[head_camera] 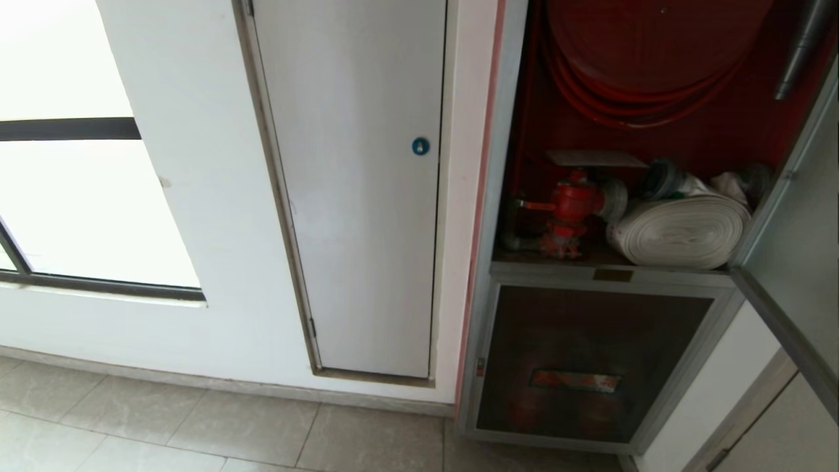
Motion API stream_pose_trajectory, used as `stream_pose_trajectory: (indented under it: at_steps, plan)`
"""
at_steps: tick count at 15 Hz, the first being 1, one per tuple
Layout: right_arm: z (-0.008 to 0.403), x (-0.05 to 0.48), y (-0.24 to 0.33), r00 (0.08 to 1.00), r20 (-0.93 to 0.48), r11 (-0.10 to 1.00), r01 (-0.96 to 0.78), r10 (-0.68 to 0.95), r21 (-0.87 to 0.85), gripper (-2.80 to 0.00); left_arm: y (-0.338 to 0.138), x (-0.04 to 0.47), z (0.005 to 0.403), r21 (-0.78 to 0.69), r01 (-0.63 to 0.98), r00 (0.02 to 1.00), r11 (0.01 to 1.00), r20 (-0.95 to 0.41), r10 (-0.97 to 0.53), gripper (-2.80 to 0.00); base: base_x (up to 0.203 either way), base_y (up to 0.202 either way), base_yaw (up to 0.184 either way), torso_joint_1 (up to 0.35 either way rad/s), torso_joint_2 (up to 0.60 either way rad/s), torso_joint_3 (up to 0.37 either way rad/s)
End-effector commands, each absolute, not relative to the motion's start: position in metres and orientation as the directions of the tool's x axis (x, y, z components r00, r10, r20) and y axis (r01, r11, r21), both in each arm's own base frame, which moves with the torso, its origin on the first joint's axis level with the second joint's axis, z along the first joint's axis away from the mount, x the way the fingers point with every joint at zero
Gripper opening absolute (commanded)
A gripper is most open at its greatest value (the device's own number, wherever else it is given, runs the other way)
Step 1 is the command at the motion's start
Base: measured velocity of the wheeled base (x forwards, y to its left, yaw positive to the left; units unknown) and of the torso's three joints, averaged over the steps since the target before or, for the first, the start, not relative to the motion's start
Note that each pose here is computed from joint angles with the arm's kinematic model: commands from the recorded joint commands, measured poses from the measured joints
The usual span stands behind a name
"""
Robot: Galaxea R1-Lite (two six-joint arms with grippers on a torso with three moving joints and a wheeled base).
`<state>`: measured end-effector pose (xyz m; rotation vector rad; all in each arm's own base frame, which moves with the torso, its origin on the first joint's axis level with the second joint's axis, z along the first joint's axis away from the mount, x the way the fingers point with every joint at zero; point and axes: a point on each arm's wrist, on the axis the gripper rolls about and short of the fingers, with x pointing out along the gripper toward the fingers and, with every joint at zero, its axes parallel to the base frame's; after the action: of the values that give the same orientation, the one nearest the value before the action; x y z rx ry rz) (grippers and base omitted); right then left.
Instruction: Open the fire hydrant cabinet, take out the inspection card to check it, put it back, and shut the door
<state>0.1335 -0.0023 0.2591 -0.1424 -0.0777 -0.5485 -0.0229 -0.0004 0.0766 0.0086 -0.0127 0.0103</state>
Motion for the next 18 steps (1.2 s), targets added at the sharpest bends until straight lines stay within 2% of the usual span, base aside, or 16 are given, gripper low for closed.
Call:
stream_pose_trajectory:
  at_steps: [1,4,8,13,18]
  plan:
    - [0.259,0.108,-0.001,0.856,0.160,0.858,0.508,-0.492,-0.080,-2.80,0.000,-0.022,0.075,0.009,-0.011,1.000,1.000,0.008,0.011,-2.80,0.000,0.000,0.000,0.000,0.00,0.000]
    - [0.252,0.065,-0.006,0.847,0.211,0.859,0.509,-0.488,-0.055,-2.80,0.000,-0.022,0.075,0.009,-0.011,1.000,1.000,0.008,0.011,-2.80,0.000,0.000,0.000,0.000,0.00,0.000]
    - [0.235,-0.001,-0.013,0.851,0.209,0.862,0.503,-0.481,-0.066,-2.80,0.000,-0.022,0.075,0.009,-0.011,1.000,1.000,0.008,0.011,-2.80,0.000,0.000,0.000,0.000,0.00,0.000]
    - [0.204,-0.047,-0.014,0.810,0.197,0.816,0.574,-0.553,-0.070,-2.80,0.000,-0.022,0.075,0.008,-0.011,1.000,1.000,0.008,0.011,-2.80,0.000,0.000,0.000,0.000,0.00,0.000]
    - [0.139,-0.039,-0.006,0.962,0.117,0.966,0.254,-0.246,-0.057,-2.80,0.000,-0.022,0.075,0.009,-0.011,1.000,1.000,0.008,0.011,-2.80,0.000,0.000,0.000,0.000,0.00,0.000]
